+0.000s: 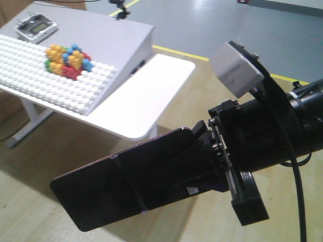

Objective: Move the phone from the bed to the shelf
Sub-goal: 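Drive the base past the white desk toward the wooden shelf unit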

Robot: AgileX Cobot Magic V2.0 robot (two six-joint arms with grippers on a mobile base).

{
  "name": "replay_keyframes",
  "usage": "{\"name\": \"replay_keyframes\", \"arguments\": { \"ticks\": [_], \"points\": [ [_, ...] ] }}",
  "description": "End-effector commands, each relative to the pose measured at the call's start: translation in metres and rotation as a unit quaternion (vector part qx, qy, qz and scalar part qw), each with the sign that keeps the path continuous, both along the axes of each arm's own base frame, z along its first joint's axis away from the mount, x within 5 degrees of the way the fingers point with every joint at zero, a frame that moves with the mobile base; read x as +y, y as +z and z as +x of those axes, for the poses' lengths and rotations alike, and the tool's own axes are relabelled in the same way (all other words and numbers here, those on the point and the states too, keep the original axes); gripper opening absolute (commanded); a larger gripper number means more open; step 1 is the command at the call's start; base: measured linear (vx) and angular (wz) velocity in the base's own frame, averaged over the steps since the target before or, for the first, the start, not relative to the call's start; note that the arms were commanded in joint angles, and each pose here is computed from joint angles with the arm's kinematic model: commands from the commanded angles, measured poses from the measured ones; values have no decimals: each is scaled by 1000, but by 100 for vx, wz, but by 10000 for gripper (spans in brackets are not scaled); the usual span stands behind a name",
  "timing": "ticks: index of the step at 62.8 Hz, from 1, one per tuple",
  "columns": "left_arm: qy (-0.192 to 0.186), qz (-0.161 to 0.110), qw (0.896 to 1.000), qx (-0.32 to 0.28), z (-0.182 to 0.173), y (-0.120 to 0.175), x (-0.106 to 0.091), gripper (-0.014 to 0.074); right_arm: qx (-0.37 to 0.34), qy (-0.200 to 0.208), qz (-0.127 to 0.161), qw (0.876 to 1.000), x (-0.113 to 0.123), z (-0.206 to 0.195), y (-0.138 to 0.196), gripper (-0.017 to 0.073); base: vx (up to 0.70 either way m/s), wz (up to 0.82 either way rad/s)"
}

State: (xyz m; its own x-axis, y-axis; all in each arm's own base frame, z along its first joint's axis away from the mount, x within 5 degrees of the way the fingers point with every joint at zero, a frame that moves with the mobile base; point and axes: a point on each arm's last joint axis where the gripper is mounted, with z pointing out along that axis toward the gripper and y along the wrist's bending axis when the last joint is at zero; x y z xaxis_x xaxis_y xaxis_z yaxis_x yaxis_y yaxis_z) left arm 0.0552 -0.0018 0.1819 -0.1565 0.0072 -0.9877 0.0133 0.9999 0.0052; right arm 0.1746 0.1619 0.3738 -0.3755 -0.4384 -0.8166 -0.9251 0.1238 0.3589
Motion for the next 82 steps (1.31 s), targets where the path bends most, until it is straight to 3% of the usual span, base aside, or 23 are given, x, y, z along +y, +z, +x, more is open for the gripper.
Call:
{"name": "replay_keyframes", "arguments": {
  "ticks": [1,82],
  "points": [
    [4,-5,999,-37,1,6,1,1,1,27,49,998,0,-12,20,-3,18,49],
    [4,-5,999,-37,1,6,1,1,1,27,49,998,0,-12,20,-3,19,54]
  ]
}}
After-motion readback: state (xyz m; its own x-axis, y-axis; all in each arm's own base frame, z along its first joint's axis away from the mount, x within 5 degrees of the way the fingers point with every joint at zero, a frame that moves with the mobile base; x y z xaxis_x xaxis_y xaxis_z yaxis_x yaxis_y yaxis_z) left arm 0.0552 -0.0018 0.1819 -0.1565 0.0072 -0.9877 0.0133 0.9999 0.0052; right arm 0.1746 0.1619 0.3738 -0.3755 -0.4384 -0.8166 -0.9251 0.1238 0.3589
